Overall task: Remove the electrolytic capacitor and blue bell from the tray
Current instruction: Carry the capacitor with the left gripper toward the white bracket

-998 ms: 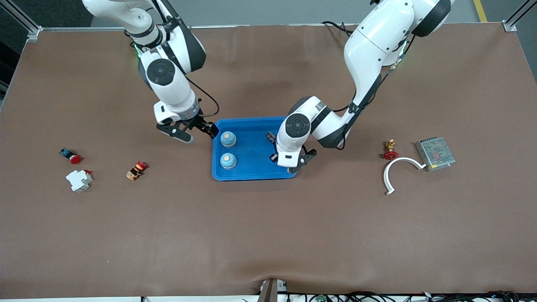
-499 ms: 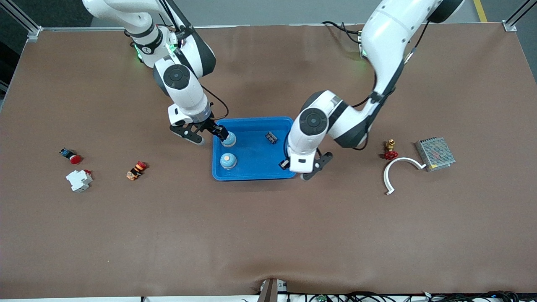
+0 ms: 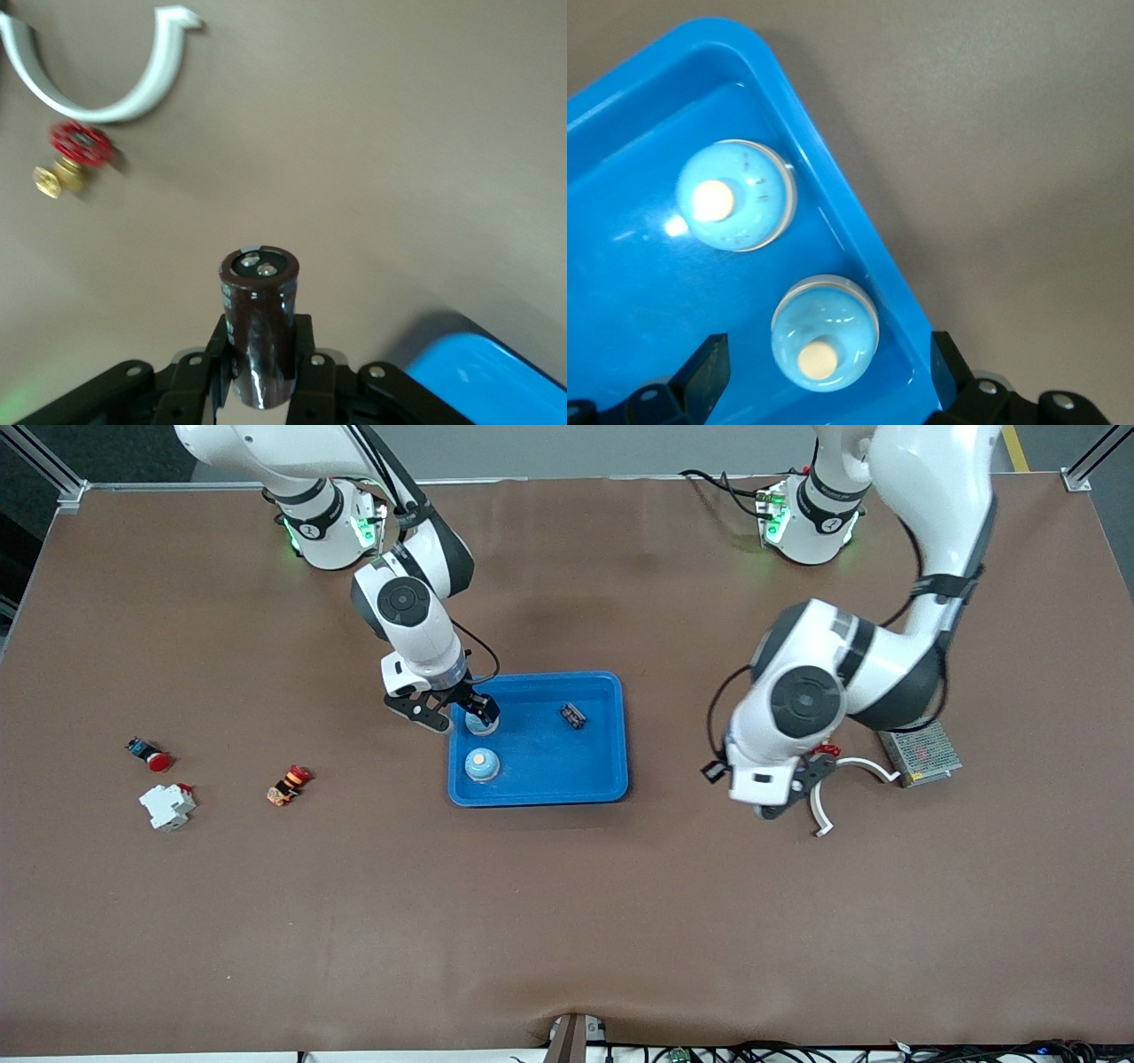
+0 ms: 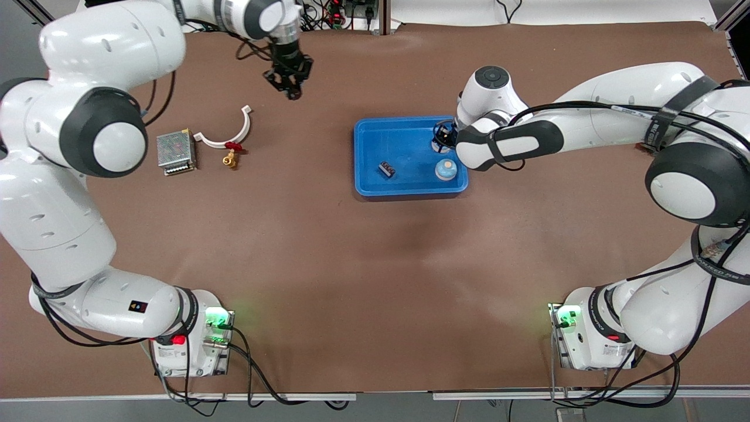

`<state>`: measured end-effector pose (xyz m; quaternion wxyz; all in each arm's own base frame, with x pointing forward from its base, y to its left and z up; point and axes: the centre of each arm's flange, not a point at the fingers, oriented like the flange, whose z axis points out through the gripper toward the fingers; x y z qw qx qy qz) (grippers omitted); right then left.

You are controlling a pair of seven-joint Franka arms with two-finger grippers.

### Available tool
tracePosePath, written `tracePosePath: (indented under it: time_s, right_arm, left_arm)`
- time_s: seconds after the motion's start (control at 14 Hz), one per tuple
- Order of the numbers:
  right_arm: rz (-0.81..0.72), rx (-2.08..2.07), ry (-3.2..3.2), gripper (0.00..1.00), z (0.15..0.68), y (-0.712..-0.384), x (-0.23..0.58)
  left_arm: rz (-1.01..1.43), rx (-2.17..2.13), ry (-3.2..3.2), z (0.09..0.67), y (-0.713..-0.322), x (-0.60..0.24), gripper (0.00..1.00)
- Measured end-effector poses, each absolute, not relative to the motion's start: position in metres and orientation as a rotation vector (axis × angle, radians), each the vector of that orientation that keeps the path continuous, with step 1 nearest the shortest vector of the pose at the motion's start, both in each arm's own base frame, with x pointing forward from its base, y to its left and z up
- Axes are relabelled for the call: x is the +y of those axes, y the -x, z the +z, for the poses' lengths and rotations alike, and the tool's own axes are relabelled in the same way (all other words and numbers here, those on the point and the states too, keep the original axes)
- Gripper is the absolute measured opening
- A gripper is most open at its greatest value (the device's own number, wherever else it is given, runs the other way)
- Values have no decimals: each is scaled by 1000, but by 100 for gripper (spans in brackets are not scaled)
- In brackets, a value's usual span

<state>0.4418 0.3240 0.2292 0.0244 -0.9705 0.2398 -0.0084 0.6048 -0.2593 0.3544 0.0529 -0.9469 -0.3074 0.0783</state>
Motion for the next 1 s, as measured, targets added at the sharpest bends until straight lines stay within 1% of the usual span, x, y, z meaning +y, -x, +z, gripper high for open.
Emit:
tracePosePath:
  time_s: [0.36,0.71,1.0]
  right_arm:
    - [-7,784,3006,100,216,-440,323]
    - [0,809,2986,100,206,-438,326]
    - [8,816,2966,100,196,-431,336]
  left_arm:
    - [391,-887,2850,317,-612,-130,30]
    - [452,-890,2793,303,-592,-45,30]
    - [486,-897,2797,290,-587,5,30]
